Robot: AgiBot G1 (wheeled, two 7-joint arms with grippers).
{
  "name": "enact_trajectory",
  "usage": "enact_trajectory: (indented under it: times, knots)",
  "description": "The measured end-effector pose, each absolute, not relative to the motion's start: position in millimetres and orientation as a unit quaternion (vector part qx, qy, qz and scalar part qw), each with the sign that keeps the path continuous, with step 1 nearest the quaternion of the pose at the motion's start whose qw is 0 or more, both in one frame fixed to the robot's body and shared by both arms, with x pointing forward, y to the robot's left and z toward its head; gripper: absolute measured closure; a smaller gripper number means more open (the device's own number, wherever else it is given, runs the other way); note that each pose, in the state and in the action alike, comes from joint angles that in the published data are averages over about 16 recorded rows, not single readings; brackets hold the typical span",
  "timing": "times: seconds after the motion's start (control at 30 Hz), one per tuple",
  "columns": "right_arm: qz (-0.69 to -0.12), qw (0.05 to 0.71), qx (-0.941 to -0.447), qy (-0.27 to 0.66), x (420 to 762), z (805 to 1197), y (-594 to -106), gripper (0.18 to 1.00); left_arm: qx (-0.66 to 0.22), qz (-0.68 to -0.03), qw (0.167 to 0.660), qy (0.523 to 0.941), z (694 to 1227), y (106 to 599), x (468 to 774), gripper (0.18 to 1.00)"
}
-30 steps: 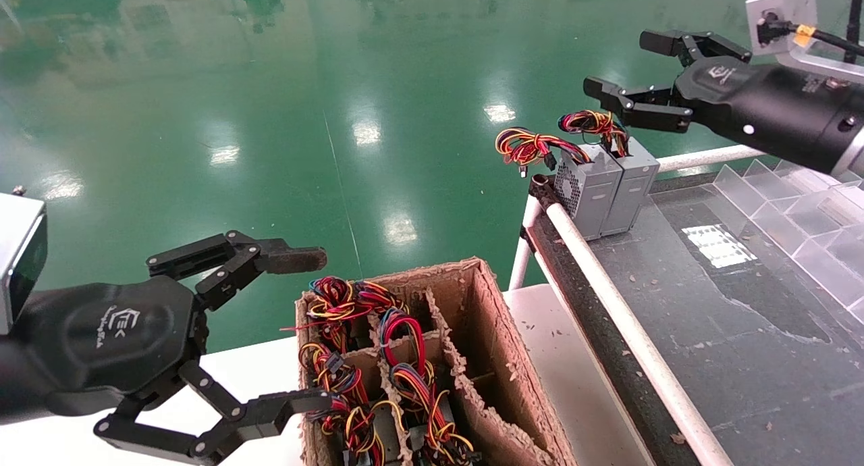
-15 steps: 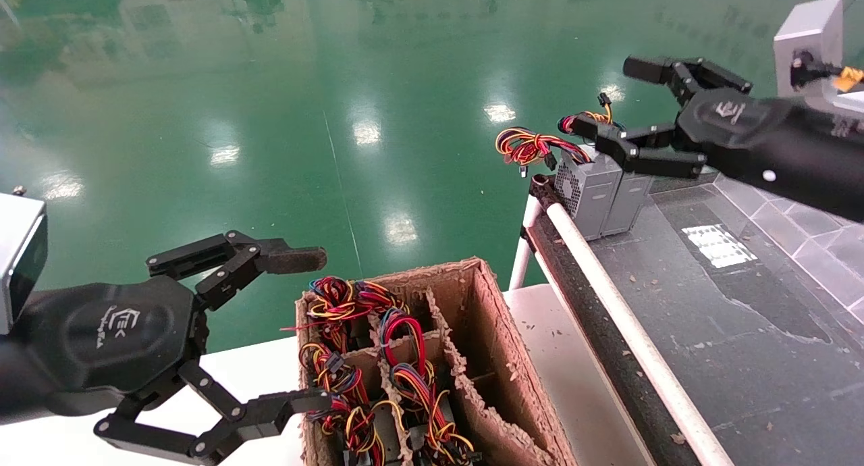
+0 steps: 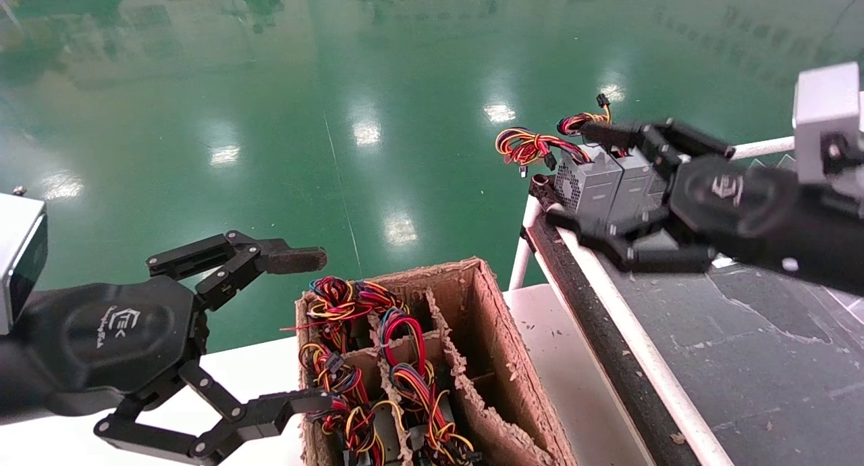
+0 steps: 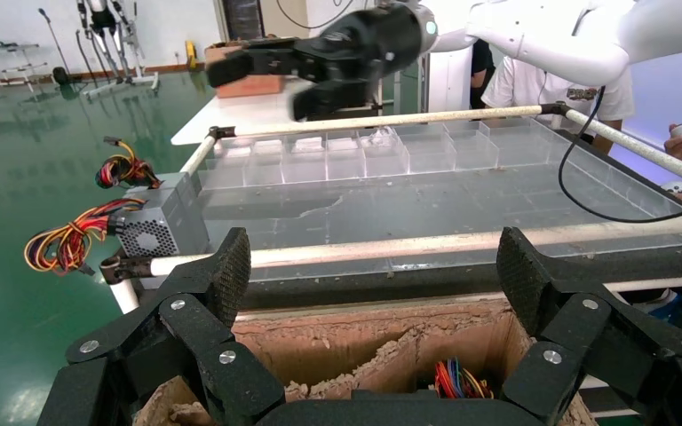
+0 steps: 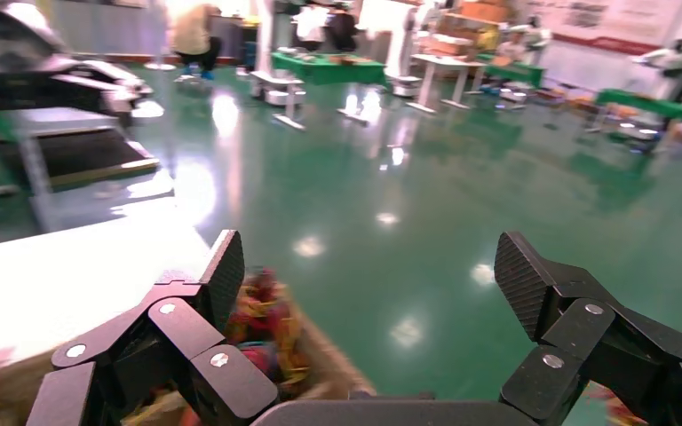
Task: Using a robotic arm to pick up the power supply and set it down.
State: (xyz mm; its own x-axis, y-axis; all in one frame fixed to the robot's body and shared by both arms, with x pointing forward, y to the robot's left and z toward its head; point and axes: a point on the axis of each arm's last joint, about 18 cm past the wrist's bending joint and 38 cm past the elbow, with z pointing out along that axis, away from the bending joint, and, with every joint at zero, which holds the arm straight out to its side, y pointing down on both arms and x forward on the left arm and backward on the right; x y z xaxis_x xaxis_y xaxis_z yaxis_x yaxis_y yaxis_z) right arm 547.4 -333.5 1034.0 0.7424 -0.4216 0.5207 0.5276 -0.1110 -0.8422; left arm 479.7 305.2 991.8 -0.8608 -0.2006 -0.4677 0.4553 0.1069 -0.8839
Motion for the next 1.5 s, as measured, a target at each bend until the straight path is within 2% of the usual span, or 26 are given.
enact_trajectory:
  times: [0.4,0.63,1.5]
  knots:
    - [-0.272,0.662,-0.693,-0.089,492.5,1002.0,-309.1,0.178,0.091,-0.662,0.248,0.701,991.8,305.3,479.7,0.184]
    - [-0.24,0.658,-0.706,-0.105,472.6,990.8,-301.0,0.178,0.091,-0.662,0.248,0.701,991.8,305.3,479.7,0.184]
    - [-0.243,0.659,-0.705,-0.102,474.7,991.8,-302.0,0.178,0.091,-0.662,0.248,0.701,991.8,305.3,479.7,0.184]
